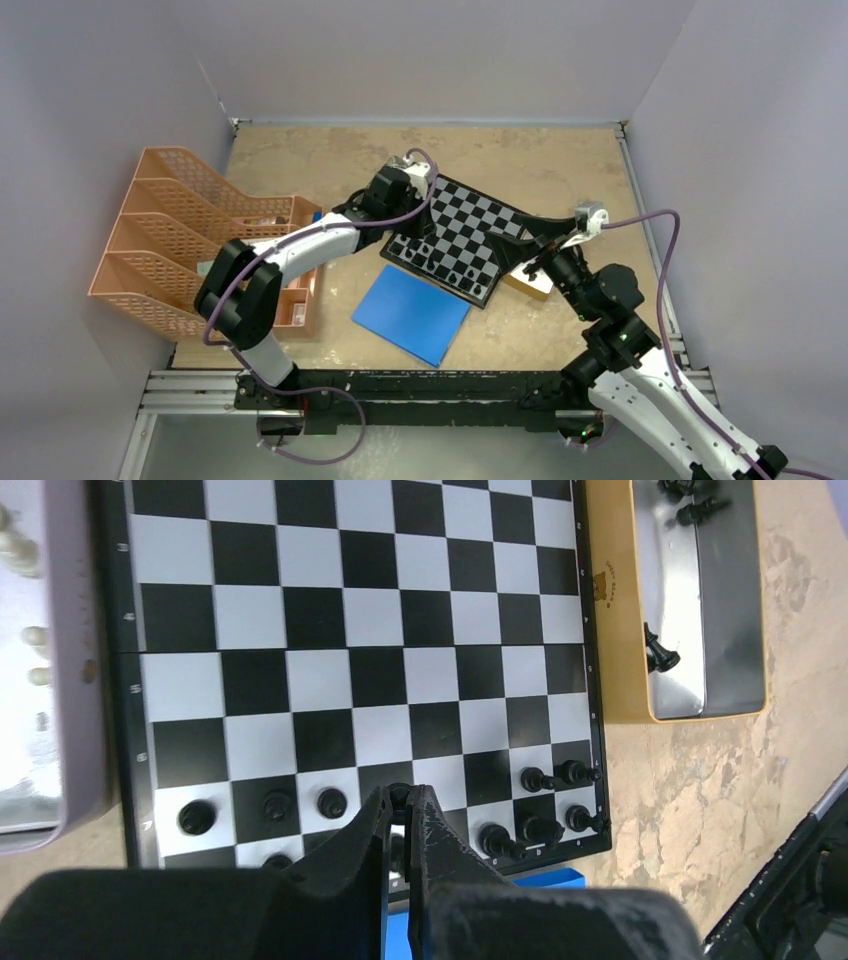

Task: Set up the chess pieces on the board
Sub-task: Place the chess piece on the chessboard.

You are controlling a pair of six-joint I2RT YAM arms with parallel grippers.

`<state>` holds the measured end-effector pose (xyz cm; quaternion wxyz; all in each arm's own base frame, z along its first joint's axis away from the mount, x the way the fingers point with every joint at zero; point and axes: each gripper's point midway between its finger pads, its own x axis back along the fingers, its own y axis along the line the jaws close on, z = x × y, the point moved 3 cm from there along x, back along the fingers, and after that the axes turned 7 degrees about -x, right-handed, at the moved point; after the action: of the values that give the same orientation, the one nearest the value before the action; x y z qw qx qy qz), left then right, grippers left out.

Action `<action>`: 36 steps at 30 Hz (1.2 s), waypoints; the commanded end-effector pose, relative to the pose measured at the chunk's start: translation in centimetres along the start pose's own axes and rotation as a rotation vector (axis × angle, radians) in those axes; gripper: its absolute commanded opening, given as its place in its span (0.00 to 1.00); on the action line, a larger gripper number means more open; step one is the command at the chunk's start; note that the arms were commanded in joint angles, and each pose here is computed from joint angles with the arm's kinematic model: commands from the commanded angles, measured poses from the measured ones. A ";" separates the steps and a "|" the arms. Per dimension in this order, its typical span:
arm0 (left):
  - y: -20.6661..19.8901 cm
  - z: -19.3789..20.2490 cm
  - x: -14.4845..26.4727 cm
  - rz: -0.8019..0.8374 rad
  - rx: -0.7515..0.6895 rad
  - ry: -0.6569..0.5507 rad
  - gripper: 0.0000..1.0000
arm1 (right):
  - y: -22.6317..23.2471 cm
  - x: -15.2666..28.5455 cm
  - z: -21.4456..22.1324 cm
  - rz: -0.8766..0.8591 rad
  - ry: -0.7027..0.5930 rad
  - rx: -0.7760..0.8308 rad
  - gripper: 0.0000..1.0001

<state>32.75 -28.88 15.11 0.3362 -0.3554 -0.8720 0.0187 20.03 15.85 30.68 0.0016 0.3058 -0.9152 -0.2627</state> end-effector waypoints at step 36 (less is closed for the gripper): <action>-0.9 3.4 -5.4 -0.095 -0.059 0.072 0.00 | -1.4 1.2 -3.6 0.150 -0.136 0.017 0.99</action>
<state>31.81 -31.59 8.34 0.3766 -0.3266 -0.8660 -0.0388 20.44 13.21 30.50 -0.0064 0.2275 -0.9369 -0.2653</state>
